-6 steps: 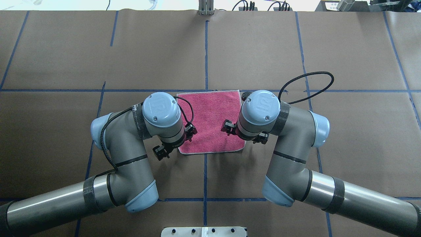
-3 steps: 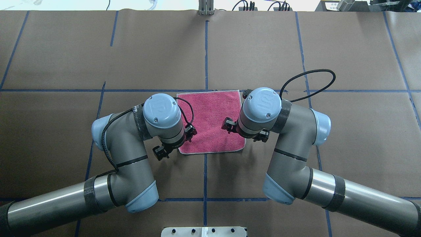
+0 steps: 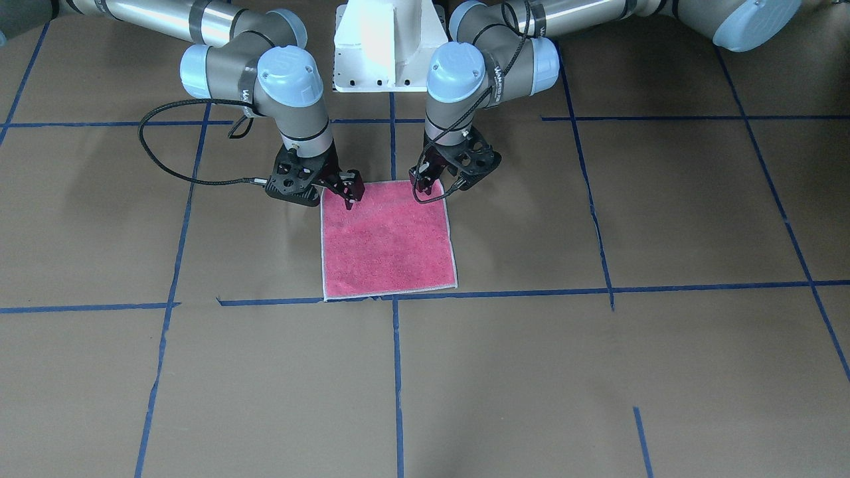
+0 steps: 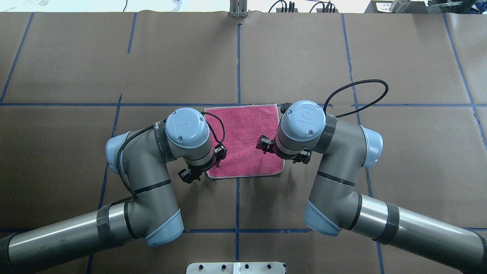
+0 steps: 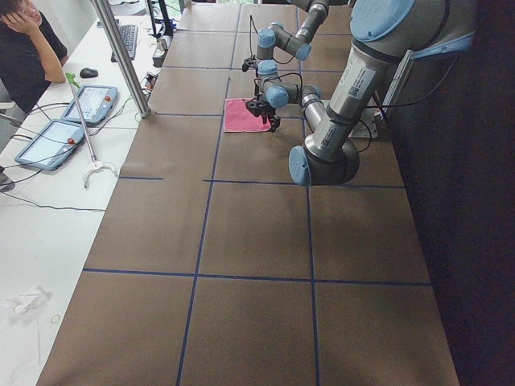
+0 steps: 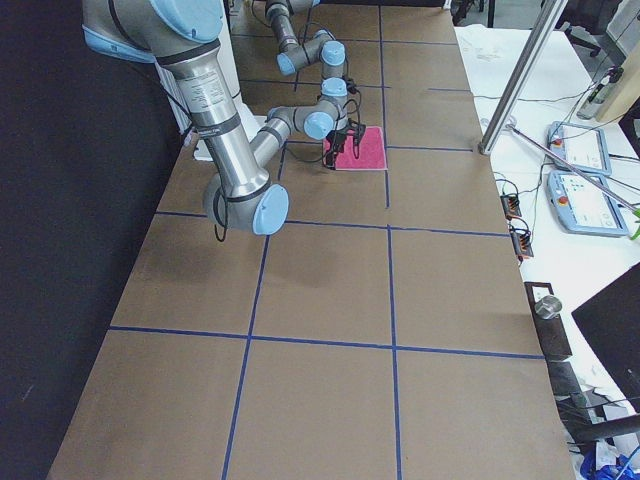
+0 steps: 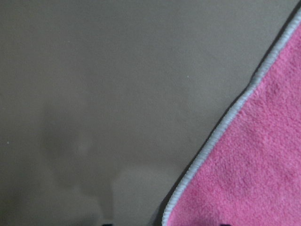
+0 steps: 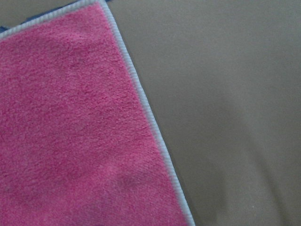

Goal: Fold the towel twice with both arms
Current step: 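Pinch the near towel corners with both grippers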

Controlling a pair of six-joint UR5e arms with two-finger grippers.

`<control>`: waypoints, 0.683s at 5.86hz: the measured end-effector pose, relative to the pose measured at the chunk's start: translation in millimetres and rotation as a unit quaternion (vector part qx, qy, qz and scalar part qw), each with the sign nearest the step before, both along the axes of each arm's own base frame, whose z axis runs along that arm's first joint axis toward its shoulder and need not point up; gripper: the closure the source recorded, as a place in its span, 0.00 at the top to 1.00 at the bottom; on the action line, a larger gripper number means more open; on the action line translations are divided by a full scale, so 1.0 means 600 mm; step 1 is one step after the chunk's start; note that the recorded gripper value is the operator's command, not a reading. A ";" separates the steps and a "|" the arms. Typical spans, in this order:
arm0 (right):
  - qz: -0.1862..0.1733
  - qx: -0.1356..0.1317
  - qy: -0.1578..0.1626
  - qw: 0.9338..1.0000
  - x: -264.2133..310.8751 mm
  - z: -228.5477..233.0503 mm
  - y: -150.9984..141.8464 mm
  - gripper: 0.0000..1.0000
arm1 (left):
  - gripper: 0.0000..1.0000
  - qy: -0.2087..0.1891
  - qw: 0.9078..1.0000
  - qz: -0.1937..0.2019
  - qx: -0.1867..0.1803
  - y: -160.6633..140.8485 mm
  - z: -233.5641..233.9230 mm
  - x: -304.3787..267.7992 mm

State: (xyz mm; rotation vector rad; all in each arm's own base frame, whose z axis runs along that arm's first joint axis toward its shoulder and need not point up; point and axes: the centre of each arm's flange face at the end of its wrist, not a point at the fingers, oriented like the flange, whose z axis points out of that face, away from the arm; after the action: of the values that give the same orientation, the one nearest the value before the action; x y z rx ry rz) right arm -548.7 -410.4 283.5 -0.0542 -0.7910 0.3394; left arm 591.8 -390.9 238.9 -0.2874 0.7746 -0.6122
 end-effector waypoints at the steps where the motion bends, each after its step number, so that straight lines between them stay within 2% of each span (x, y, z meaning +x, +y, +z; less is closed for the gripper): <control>1: 0.000 0.000 0.000 1.000 0.000 -0.001 0.000 1.00 | 0.53 0.000 1.000 0.000 0.000 0.000 0.001 0.000; 4: 0.001 0.001 -0.002 1.000 0.001 -0.004 -0.001 1.00 | 0.39 -0.001 1.000 0.003 -0.001 0.006 0.003 0.005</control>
State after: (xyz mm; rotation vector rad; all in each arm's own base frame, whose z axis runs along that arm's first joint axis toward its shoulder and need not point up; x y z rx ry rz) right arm -548.1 -411.0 281.2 -0.0525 -0.7952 0.3396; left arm 595.0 -387.4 240.5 -0.2901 0.7705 -0.6069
